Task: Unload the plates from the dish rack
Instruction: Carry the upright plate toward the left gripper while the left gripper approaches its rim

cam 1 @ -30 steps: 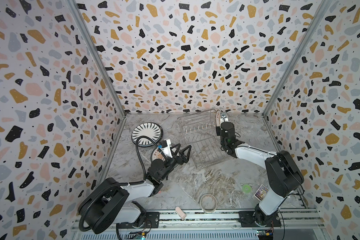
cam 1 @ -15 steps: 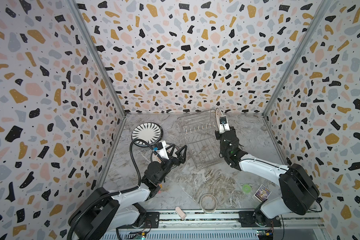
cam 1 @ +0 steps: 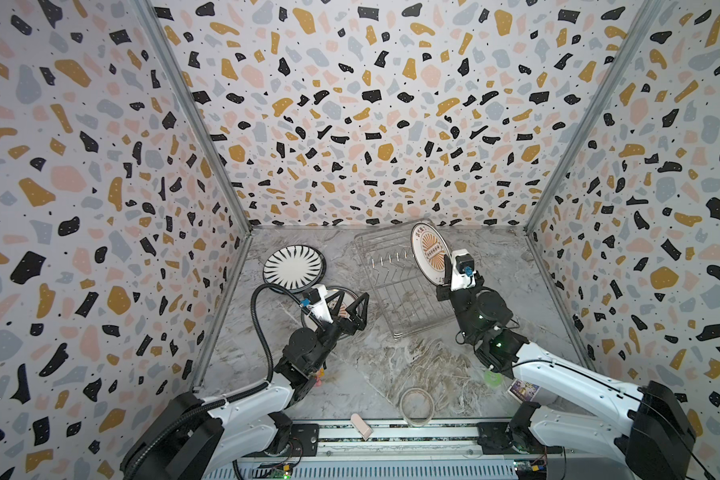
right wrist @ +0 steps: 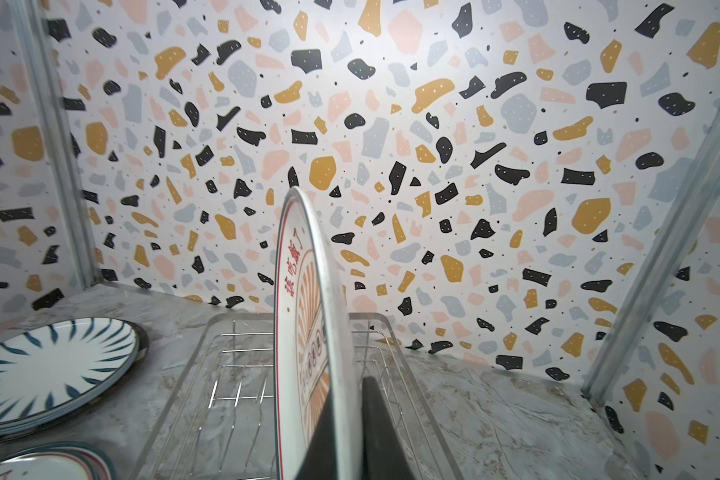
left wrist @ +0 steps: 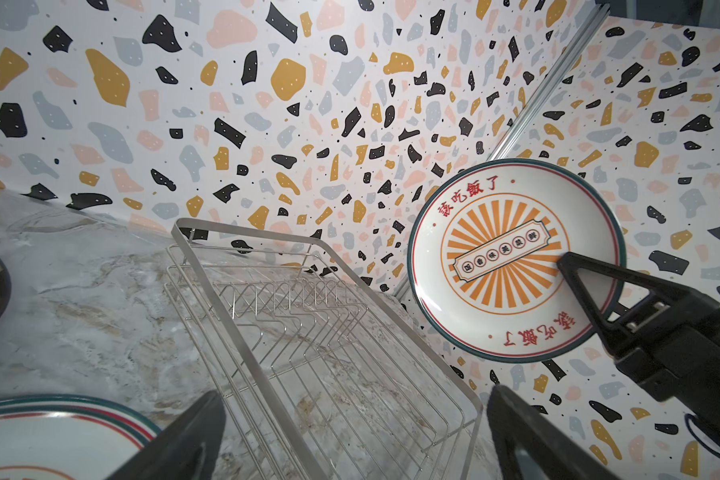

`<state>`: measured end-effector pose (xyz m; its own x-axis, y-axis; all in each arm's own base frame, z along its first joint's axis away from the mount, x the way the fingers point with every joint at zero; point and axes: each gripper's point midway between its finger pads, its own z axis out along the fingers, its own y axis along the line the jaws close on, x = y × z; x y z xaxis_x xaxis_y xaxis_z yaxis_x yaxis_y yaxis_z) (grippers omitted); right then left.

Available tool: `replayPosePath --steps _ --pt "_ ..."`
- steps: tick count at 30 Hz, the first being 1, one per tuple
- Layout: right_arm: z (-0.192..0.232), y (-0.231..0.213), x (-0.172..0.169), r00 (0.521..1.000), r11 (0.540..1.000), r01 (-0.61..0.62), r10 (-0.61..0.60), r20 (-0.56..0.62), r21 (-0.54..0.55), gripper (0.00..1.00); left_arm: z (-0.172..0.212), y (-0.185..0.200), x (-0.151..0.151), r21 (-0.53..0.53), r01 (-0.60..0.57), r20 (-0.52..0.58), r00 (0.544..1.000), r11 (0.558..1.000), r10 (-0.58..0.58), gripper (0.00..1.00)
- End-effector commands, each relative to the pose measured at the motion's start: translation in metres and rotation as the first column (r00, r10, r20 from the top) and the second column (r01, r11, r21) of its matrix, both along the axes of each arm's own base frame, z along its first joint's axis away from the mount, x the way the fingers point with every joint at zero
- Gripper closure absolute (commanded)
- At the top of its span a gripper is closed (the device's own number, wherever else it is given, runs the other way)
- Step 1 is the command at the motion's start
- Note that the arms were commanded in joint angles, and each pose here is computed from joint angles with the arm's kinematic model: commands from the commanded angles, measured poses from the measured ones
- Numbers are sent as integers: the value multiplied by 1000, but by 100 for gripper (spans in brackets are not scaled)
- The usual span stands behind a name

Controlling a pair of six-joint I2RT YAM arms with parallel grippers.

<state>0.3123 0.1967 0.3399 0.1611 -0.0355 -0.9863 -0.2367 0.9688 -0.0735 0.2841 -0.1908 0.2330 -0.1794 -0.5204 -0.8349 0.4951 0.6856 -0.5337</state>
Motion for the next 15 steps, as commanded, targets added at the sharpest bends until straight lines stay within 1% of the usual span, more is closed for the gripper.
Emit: replayPosePath --steps 1,4,8,10,12,15 --pt "17 5 -21 990 986 -136 133 37 97 98 8 -4 -7 -5 36 38 999 999 -36 0" --pt "13 3 -31 983 977 -181 178 36 114 98 10 -6 -8 -9 50 30 998 999 -50 0" --pt "6 1 -44 966 955 -259 255 41 147 98 15 -8 -13 -16 79 52 996 997 -78 0" --pt "1 3 -50 945 930 -327 325 38 166 98 18 -12 -19 -19 114 77 991 993 -112 0" --pt "-4 5 -54 914 894 -403 405 32 196 98 24 -20 -29 -18 184 117 976 983 -181 0" --pt "-8 10 -62 859 834 -504 511 32 223 99 27 -27 -38 -14 248 149 958 969 -243 0"
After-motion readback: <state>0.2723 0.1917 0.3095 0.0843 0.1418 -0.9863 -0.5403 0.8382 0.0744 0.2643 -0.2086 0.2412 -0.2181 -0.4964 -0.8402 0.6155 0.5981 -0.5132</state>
